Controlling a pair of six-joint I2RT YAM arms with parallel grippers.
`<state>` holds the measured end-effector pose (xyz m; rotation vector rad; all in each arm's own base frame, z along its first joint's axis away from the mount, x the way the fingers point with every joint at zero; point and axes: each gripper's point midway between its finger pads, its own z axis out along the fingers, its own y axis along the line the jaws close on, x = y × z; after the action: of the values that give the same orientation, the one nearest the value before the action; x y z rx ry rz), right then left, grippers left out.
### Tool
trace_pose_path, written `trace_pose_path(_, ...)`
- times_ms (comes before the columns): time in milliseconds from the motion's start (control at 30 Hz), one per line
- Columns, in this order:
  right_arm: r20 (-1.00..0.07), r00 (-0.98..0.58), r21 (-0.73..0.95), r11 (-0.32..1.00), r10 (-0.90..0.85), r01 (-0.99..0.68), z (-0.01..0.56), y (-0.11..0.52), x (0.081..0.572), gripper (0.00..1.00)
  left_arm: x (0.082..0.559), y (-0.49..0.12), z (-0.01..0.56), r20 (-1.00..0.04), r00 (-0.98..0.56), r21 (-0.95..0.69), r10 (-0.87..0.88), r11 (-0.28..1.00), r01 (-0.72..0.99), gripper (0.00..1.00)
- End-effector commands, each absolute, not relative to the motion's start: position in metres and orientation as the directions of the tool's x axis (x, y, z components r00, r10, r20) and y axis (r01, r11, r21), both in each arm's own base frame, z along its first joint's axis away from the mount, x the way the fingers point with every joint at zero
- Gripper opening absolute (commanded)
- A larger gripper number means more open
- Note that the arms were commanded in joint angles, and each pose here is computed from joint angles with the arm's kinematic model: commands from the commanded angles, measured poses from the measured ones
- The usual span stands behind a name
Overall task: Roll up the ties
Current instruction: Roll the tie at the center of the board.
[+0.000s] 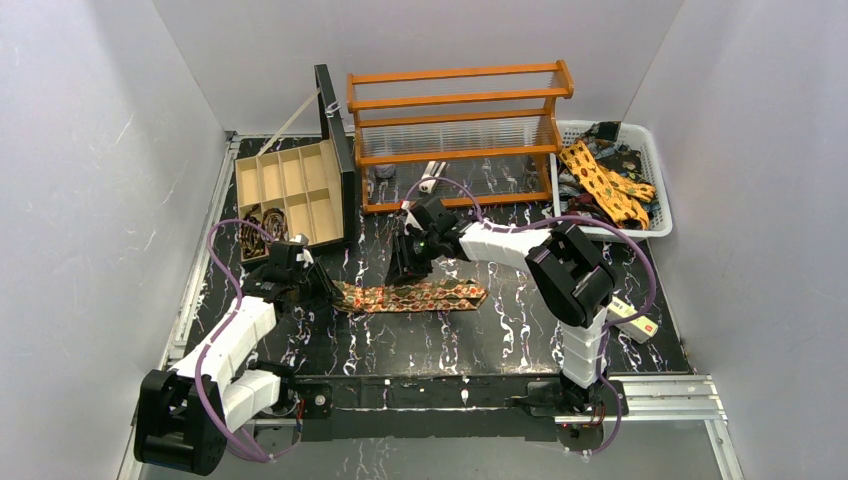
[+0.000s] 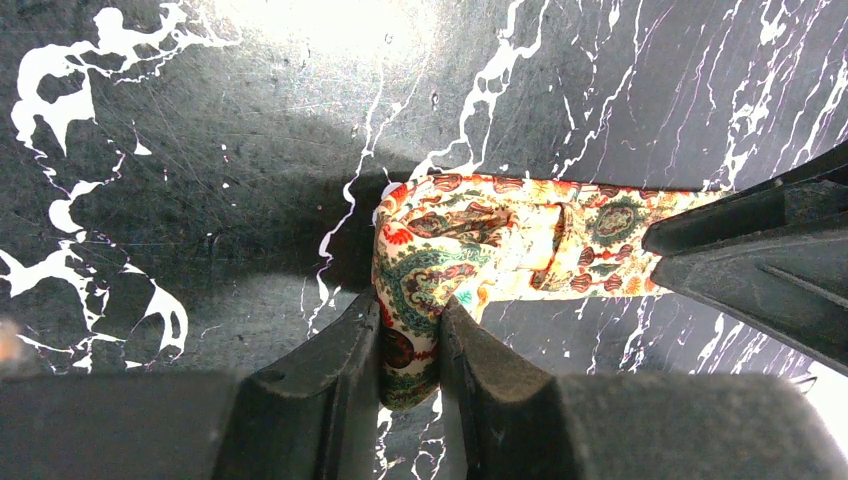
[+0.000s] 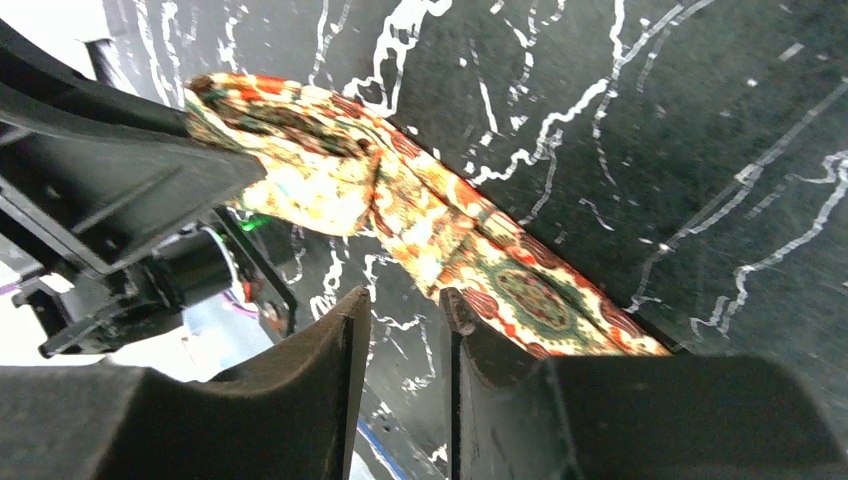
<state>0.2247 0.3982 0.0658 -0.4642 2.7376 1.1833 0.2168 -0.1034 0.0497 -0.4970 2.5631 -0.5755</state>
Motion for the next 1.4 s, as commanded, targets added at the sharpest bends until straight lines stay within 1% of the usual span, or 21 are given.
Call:
trace_pose_path(0, -0.26, -0.951, 0.759, 0.574, -0.166, -0.307, 0.091, 0.426, 0.226, 0.37, 0.22, -0.101, 0.059, -0.383, -0.823, -0.458, -0.42, 0.86, -0.226, 0.06)
trace_pose_path(100, -0.267, -0.947, 0.753, 0.574, -0.181, -0.322, 0.086, 0.437, 0.219, 0.35, 0.221, -0.1, 0.06, -0.39, -0.82, -0.454, -0.418, 0.862, -0.224, 0.06)
trace_pose_path(233, -0.239, -0.95, 0.763, 0.567, -0.201, -0.311, 0.078, 0.45, 0.21, 0.33, 0.22, -0.098, 0.057, -0.387, -0.821, -0.442, -0.42, 0.866, -0.235, 0.06)
trace_pose_path(367, -0.232, -0.945, 0.761, 0.562, -0.229, -0.324, 0.069, 0.459, 0.201, 0.31, 0.219, -0.094, 0.056, -0.4, -0.801, -0.439, -0.445, 0.861, -0.259, 0.06)
trace_pose_path(633, -0.212, -0.943, 0.759, 0.566, -0.255, -0.324, 0.054, 0.468, 0.197, 0.3, 0.22, -0.09, 0.056, -0.418, -0.793, -0.416, -0.443, 0.869, -0.267, 0.06)
trace_pose_path(833, -0.248, -0.939, 0.761, 0.551, -0.24, -0.342, 0.066, 0.478, 0.204, 0.29, 0.22, -0.087, 0.055, -0.428, -0.79, -0.393, -0.439, 0.878, -0.274, 0.06)
trace_pose_path(933, -0.299, -0.931, 0.763, 0.533, -0.208, -0.364, 0.071, 0.484, 0.213, 0.28, 0.218, -0.087, 0.052, -0.424, -0.796, -0.385, -0.433, 0.881, -0.275, 0.06)
trace_pose_path(1000, -0.314, -0.93, 0.756, 0.541, -0.194, -0.368, 0.068, 0.487, 0.217, 0.27, 0.219, -0.087, 0.051, -0.422, -0.798, -0.381, -0.431, 0.883, -0.275, 0.06)
trace_pose_path(1100, -0.276, -0.937, 0.737, 0.579, -0.214, -0.349, 0.051, 0.489, 0.218, 0.25, 0.219, -0.087, 0.051, -0.423, -0.8, -0.373, -0.426, 0.886, -0.274, 0.06)
trace_pose_path(1200, -0.256, -0.941, 0.731, 0.593, -0.223, -0.339, 0.039, 0.488, 0.215, 0.21, 0.222, -0.085, 0.055, -0.449, -0.793, -0.352, -0.413, 0.897, -0.268, 0.06)
trace_pose_path(1367, -0.249, -0.939, 0.734, 0.586, -0.237, -0.342, 0.036, 0.49, 0.214, 0.22, 0.223, -0.082, 0.054, -0.487, -0.793, -0.26, -0.365, 0.928, -0.267, 0.06)
